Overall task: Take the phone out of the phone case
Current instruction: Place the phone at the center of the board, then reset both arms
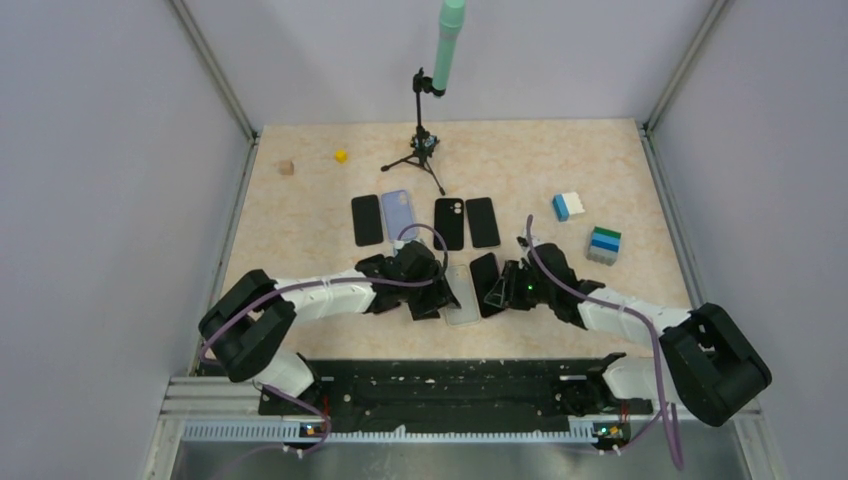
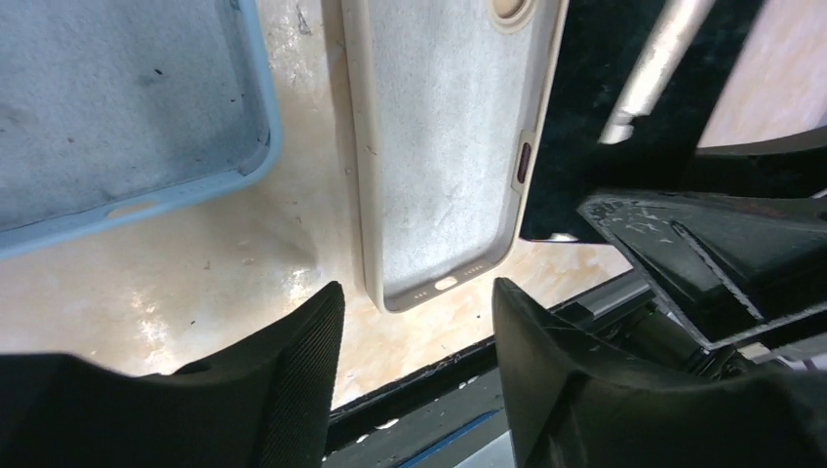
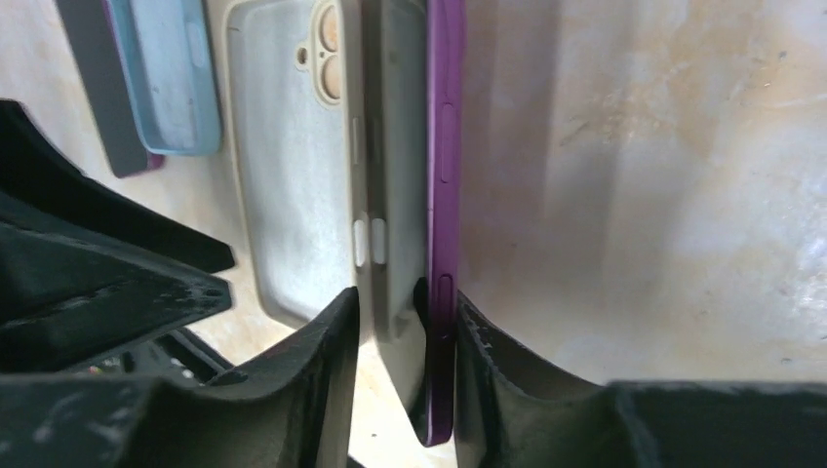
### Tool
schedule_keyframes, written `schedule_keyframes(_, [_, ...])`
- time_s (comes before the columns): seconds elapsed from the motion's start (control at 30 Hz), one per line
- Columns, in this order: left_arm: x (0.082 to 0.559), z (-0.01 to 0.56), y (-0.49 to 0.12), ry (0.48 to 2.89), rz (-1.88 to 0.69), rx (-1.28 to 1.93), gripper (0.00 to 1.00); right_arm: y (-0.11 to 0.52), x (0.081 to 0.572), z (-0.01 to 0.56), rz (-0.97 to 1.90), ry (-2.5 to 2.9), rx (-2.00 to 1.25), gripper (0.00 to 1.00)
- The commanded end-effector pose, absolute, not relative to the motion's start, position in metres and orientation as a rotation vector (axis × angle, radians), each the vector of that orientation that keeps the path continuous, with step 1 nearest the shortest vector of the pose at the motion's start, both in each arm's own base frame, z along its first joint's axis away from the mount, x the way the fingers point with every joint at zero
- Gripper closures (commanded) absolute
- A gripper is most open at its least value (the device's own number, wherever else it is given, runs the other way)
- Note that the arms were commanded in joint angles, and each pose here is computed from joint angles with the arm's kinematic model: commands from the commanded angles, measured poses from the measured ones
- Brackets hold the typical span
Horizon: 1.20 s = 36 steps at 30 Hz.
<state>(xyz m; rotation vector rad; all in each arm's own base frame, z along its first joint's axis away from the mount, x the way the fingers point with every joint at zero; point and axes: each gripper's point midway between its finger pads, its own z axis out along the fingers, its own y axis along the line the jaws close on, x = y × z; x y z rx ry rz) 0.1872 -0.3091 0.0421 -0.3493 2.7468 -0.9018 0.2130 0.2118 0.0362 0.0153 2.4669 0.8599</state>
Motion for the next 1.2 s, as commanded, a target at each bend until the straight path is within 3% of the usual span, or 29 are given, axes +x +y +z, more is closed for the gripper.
schedule_keyframes(0.0, [0.203, 0.075, -0.307, 2.640, -0.879, -0.281, 0.33, 0.207, 0.228, 0.045, 0.777, 2.456, 0.007, 0.56])
schedule_keyframes(0.1, [0.209, 0.093, -0.302, 2.576, -0.875, -0.271, 0.14, 0.192, 0.231, 0.048, 0.668, 2.458, 0.021, 0.39])
schedule_keyframes(0.2, [0.215, 0.109, -0.293, 2.503, -0.855, -0.292, 0.13, 0.174, 0.238, 0.062, 0.548, 2.419, 0.043, 0.21])
schedule_keyframes(0.3, [0.221, 0.126, -0.275, 2.427, -0.801, -0.313, 0.11, 0.153, 0.246, 0.083, 0.418, 2.363, 0.083, 0.14])
schedule_keyframes(0.67, [0.226, 0.216, -0.134, 2.022, -0.368, -0.436, 0.09, 0.058, 0.241, 0.235, 0.123, 1.938, 0.311, 0.12])
schedule_keyframes(0.9, [0.193, 0.274, -0.071, 1.784, -0.474, -0.522, 0.09, -0.025, 0.188, 0.314, 0.031, 1.589, 0.556, 0.12])
schedule_keyframes(1.17, [0.159, 0.294, -0.010, 1.580, -0.557, -0.672, 0.05, -0.058, 0.146, 0.364, 0.124, 1.390, 0.624, 0.12])
